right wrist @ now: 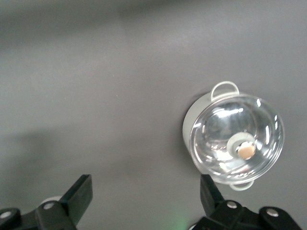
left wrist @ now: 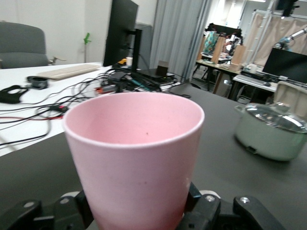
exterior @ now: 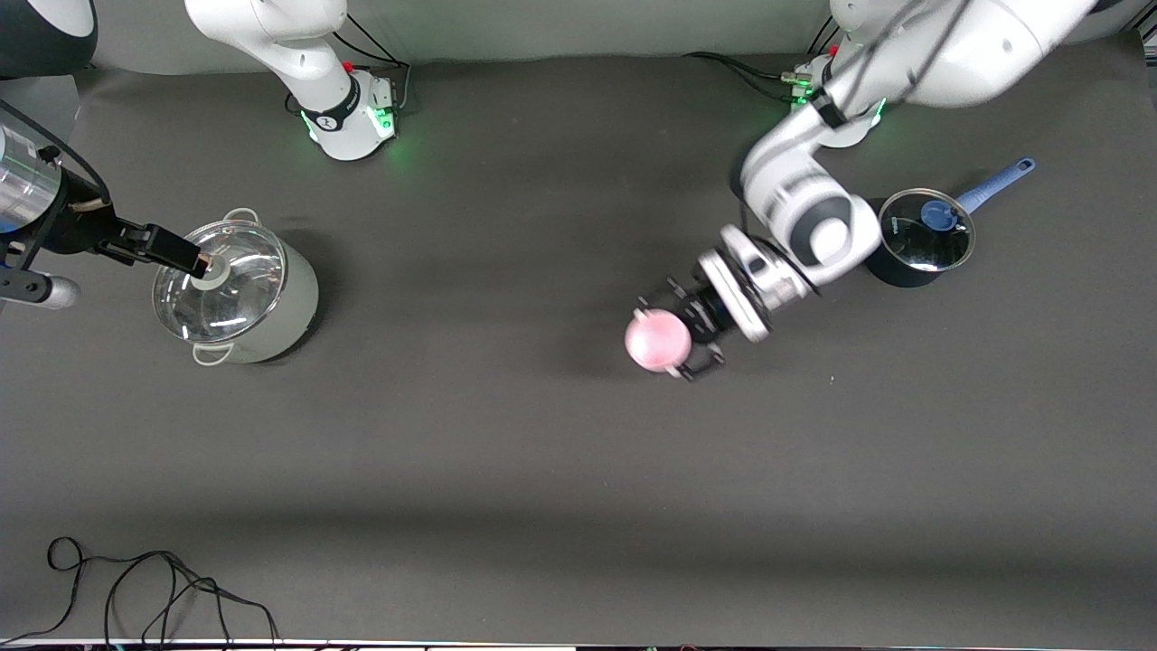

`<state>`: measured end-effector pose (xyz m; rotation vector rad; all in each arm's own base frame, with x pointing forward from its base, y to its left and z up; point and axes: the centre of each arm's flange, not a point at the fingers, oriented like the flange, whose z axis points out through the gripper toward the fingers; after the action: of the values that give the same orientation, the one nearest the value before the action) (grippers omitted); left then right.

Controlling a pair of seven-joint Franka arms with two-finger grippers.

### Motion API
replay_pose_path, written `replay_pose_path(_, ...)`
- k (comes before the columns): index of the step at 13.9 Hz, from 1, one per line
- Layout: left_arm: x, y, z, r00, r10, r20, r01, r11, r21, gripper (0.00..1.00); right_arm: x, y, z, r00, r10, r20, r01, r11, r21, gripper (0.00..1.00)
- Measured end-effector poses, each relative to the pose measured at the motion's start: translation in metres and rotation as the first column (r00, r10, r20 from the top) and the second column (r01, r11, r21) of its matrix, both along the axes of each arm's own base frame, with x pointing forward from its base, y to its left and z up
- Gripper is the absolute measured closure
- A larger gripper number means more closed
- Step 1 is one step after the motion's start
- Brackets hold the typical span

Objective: Transfer pink cup from left to right arm
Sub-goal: 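Lift the pink cup with the left gripper and carry it toward the middle, then hold the cup with the left gripper while the right gripper reaches its rim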

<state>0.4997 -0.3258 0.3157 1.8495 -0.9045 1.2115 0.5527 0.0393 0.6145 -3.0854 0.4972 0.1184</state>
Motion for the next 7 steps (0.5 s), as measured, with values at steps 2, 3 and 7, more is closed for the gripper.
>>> replay_pose_path(2,-0.025,-0.035,0.038,1.0,-0.024,0.011,0.024,1.0,-0.018,0.37,-0.003,0.007,-0.001,0.989,-0.147,-0.027,0.147,0.989,0.0,0.01)
replay_pose_path(3,-0.035,-0.05,0.056,0.999,-0.032,0.021,0.032,0.999,-0.022,0.37,-0.005,0.012,-0.002,0.974,-0.222,-0.045,0.222,0.975,-0.004,0.01)
replay_pose_path(7,-0.058,-0.093,0.09,0.996,-0.075,0.047,0.076,0.997,-0.026,0.37,-0.02,0.047,-0.007,0.86,-0.484,-0.16,0.484,0.874,-0.042,0.01)
